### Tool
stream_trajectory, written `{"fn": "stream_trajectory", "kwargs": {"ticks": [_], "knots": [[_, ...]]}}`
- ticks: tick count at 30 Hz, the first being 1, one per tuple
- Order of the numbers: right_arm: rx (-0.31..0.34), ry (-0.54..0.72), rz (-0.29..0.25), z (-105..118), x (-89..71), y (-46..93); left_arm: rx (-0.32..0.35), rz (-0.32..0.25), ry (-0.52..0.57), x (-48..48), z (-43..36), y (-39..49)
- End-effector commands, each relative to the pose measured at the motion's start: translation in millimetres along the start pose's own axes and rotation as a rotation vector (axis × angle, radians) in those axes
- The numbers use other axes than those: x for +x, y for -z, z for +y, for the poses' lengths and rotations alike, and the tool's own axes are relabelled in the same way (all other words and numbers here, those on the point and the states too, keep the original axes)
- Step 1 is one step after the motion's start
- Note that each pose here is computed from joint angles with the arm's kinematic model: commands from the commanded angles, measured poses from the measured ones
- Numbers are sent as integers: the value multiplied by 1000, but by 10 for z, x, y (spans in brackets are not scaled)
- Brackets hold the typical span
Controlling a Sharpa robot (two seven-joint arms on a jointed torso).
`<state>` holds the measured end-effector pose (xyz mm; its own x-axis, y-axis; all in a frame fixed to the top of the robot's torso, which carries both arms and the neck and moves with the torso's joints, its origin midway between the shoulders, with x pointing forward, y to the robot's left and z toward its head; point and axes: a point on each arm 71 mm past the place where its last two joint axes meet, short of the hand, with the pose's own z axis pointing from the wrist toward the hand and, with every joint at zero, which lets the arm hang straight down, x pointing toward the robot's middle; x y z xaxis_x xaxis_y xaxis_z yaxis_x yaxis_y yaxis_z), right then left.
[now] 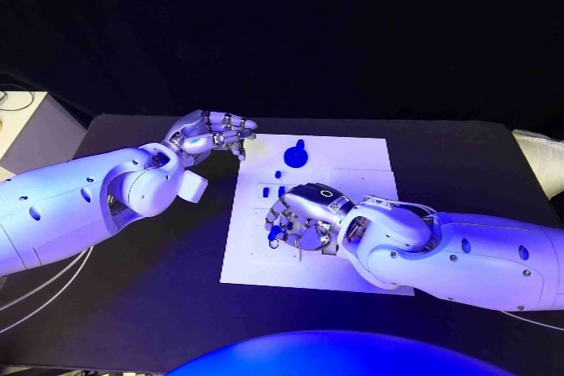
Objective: Assemble the parts on the task board
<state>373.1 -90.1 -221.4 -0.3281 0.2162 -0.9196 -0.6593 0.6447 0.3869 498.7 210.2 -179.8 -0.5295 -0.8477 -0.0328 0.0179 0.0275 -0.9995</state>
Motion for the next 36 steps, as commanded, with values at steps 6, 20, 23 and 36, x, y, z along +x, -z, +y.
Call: {"fn": "stream_trajectory", "kwargs": {"ticks": [6, 20, 23, 36], "knots": [[-29, 52, 21, 29, 69, -5, 3, 19, 11, 25, -4, -9], [-27, 61, 29, 22, 85, 6, 2, 18, 11, 20, -3, -7], [-24, 66, 36, 13, 91, 7, 2, 17, 10, 17, -2, -5], [-21, 75, 46, -2, 109, 19, 1, 15, 10, 8, -2, 0]]}}
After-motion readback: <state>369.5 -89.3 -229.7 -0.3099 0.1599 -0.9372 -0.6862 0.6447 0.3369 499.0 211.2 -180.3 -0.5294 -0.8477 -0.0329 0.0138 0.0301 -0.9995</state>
